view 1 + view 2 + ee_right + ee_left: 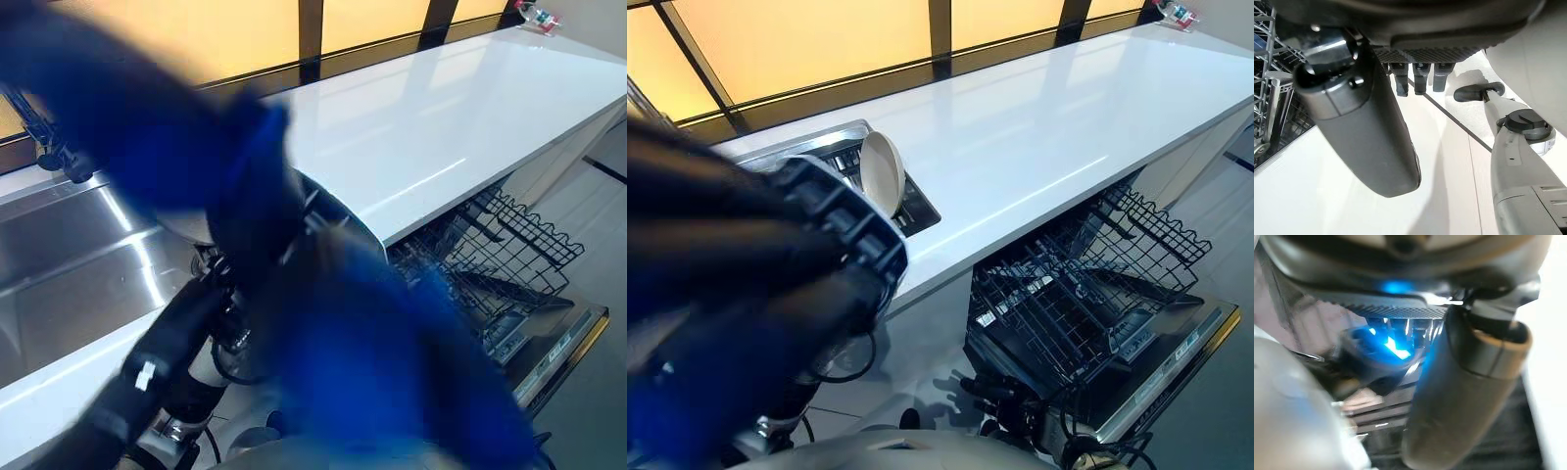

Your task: Pick up plates and place into dishwasher.

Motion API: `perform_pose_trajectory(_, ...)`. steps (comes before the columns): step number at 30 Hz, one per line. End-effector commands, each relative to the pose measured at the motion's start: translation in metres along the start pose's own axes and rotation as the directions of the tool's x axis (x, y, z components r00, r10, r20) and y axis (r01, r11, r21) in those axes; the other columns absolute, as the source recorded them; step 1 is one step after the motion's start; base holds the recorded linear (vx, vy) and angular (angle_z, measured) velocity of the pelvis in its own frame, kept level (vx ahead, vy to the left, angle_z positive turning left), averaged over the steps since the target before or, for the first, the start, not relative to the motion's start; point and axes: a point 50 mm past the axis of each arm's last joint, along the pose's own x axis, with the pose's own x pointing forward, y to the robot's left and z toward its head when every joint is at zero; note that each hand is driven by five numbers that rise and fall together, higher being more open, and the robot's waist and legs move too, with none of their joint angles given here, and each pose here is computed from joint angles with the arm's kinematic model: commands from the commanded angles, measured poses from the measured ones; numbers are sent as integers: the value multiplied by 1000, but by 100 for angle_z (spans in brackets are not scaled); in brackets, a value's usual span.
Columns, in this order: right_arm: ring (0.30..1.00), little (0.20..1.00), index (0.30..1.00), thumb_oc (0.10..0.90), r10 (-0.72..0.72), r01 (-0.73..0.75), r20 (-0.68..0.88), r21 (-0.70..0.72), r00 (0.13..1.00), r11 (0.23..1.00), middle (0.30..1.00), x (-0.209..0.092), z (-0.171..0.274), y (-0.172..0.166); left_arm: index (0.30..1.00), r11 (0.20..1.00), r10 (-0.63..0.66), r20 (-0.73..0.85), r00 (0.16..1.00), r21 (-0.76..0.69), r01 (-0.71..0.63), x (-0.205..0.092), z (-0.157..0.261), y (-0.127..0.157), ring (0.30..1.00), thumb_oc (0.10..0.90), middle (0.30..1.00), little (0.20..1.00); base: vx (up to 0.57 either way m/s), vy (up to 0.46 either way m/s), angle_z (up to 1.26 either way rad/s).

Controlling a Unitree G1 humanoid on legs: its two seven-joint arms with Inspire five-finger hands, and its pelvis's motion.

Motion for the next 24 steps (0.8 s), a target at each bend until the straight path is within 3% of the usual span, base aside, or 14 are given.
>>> perform_pose_trajectory(1, 900, 900, 900, 800, 8, -9, 44, 38, 999, 999, 900, 0, 3, -1, 900, 801, 213, -52, 976, 581, -144, 3, 53, 11, 900, 800, 900, 900, -13, 57, 8)
perform_pose_trajectory(3, 900, 900, 900, 800, -12, 9, 53, 63, 999, 998, 900, -6, -4, -12, 900, 589, 370, 77, 926, 751, -298, -16, 96, 6, 900, 800, 900, 900, 3, 47, 7)
perform_pose_trajectory(7, 900, 900, 900, 800, -30, 24, 58, 101, 998, 995, 900, -10, -12, -18, 900, 184, 497, 300, 815, 881, -436, -38, 142, -16, 900, 800, 900, 900, 18, 19, 11)
perform_pose_trajectory(11, 900, 900, 900, 800, -42, 36, 55, 115, 998, 993, 900, -9, -16, -16, 900, -237, 513, 417, 750, 909, -343, -42, 157, -32, 900, 800, 900, 900, 28, 15, 19)
perform_pose_trajectory(12, 900, 900, 900, 800, -44, 38, 52, 116, 998, 993, 900, -8, -17, -15, 900, -402, 511, 457, 728, 876, -267, -43, 162, -35, 900, 800, 900, 900, 44, 12, 32)
perform_pose_trajectory(13, 900, 900, 900, 800, -46, 40, 49, 117, 998, 992, 900, -8, -18, -15, 900, -486, 509, 484, 712, 844, -227, -45, 167, -36, 900, 800, 900, 900, 39, 11, 34)
perform_pose_trajectory(14, 900, 900, 900, 800, -46, 40, 49, 117, 998, 992, 900, -8, -18, -15, 900, -509, 510, 492, 706, 834, -214, -46, 169, -36, 900, 800, 900, 900, 19, 17, 36)
perform_pose_trajectory(16, 900, 900, 900, 800, -45, 40, 45, 114, 998, 993, 900, -9, -19, -15, 900, -670, 510, 542, 667, 738, -87, -54, 178, -36, 900, 800, 900, 900, 30, 16, 25)
perform_pose_trajectory(18, 900, 900, 900, 800, -45, 40, 44, 110, 998, 993, 900, -9, -19, -15, 900, -722, 522, 551, 651, 692, -8, -59, 185, -37, 900, 800, 900, 900, 30, 18, 1)
perform_pose_trajectory(19, 900, 900, 900, 800, -45, 40, 41, 108, 998, 993, 900, -9, -19, -15, 900, -783, 524, 566, 636, 614, 100, -65, 193, -38, 900, 800, 900, 900, 39, 20, -4)
perform_pose_trajectory(21, 900, 900, 900, 800, -45, 41, 39, 108, 998, 993, 900, -10, -19, -16, 900, -811, 535, 569, 624, 553, 190, -69, 200, -40, 900, 800, 900, 900, 43, 21, -6)
perform_pose_trajectory(22, 900, 900, 900, 800, -48, 44, 35, 102, 998, 994, 900, -10, -19, -17, 900, -829, 546, 565, 619, 473, 299, -74, 207, -41, 900, 800, 900, 900, 42, 25, -6)
perform_pose_trajectory(24, 900, 900, 900, 800, -54, 50, 31, 97, 998, 994, 900, -12, -19, -20, 900, -803, 596, 543, 592, 374, 464, -81, 217, -43, 900, 800, 900, 900, 47, 34, -4)
